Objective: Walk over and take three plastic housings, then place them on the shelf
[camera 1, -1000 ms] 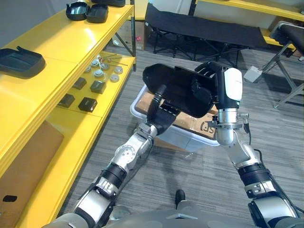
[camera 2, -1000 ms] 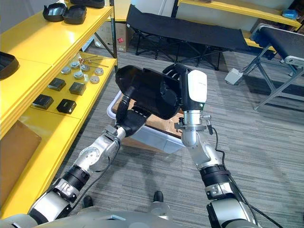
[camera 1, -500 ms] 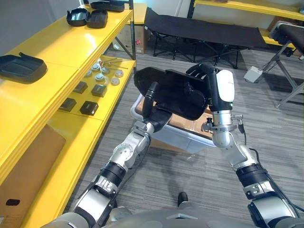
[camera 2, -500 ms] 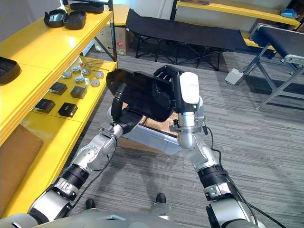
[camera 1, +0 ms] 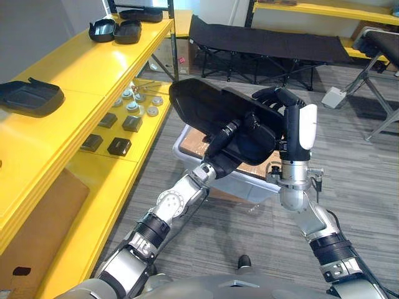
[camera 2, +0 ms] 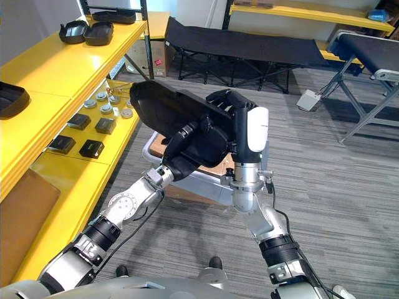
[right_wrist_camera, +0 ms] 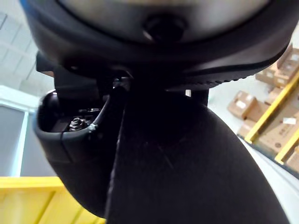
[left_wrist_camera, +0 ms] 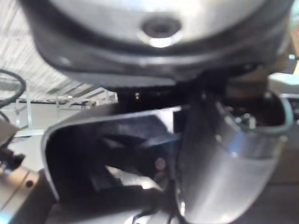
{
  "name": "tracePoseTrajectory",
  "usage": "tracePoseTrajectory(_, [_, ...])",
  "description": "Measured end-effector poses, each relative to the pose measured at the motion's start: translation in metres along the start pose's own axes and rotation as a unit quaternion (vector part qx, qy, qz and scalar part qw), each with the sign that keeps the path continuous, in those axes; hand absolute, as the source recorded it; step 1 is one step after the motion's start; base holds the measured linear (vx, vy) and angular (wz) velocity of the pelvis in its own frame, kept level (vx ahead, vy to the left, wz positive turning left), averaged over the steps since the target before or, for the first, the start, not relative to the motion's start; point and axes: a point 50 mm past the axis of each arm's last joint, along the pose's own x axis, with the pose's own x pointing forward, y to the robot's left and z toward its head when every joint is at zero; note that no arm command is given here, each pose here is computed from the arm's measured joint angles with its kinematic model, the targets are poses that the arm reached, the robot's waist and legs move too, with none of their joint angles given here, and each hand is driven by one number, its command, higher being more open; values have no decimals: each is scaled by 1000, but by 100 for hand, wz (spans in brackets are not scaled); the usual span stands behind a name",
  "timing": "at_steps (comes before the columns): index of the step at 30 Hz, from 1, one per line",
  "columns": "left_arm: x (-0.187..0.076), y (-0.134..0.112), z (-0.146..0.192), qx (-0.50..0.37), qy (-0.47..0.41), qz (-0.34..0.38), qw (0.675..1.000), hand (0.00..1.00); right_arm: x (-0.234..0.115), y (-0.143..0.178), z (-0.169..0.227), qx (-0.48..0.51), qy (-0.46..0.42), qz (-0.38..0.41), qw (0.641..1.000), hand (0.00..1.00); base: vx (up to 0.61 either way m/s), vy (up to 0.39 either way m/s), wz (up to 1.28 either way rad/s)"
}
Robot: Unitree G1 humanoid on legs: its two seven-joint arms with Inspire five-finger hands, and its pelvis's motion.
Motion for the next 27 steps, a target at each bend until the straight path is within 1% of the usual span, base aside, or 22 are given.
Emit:
tracePoseTrajectory(2, [-1, -5, -1, 11, -4, -11, 1000, 0, -1, -3, 2, 4, -5, -7, 1000, 0, 0, 0, 0])
tracePoseTrajectory(3, [-4, -7, -2, 17, -10, -16, 1000, 0, -3, -4, 5, 8, -10, -11, 1000, 100, 0, 0, 0])
tracePoseTrajectory(6, [-7, -7, -3, 31, -20, -14, 999, 0, -11, -5, 5, 13, -6, -8, 1000, 100, 1, 1, -1])
tracePoseTrajectory(10, [-10, -10, 6, 88, -58, 7, 994, 0, -28, 0, 2, 14, 19, 17, 1000, 100, 0, 0, 0])
tracePoseTrajectory(12, [-14, -11, 10, 116, -75, 18, 990, 0, -30, 3, 1, 16, 32, 23, 999, 100, 0, 0, 0])
tracePoseTrajectory(18, [-31, -2, 19, 143, -113, 48, 982, 0, -33, 20, 4, 48, 77, 46, 995, 100, -5, 1, 0])
tracePoseTrajectory(20, [-36, 0, 23, 164, -125, 71, 976, 0, -35, 25, 5, 49, 91, 58, 993, 100, 0, 0, 0])
tracePoseTrajectory(23, [-49, 1, 34, 228, -162, 124, 952, 0, -39, 31, 1, 49, 129, 75, 988, 100, 0, 0, 0])
tracePoseTrajectory(25, [-62, 4, 43, 293, -200, 191, 915, 0, -49, 34, -1, 61, 170, 80, 980, 100, 0, 0, 0])
tracePoseTrajectory(26, [-65, 6, 47, 303, -210, 210, 906, 0, -52, 35, -1, 61, 179, 82, 979, 100, 0, 0, 0])
tracePoseTrajectory(27, [-75, 12, 54, 330, -233, 259, 877, 0, -57, 37, -2, 63, 198, 87, 974, 100, 0, 0, 0])
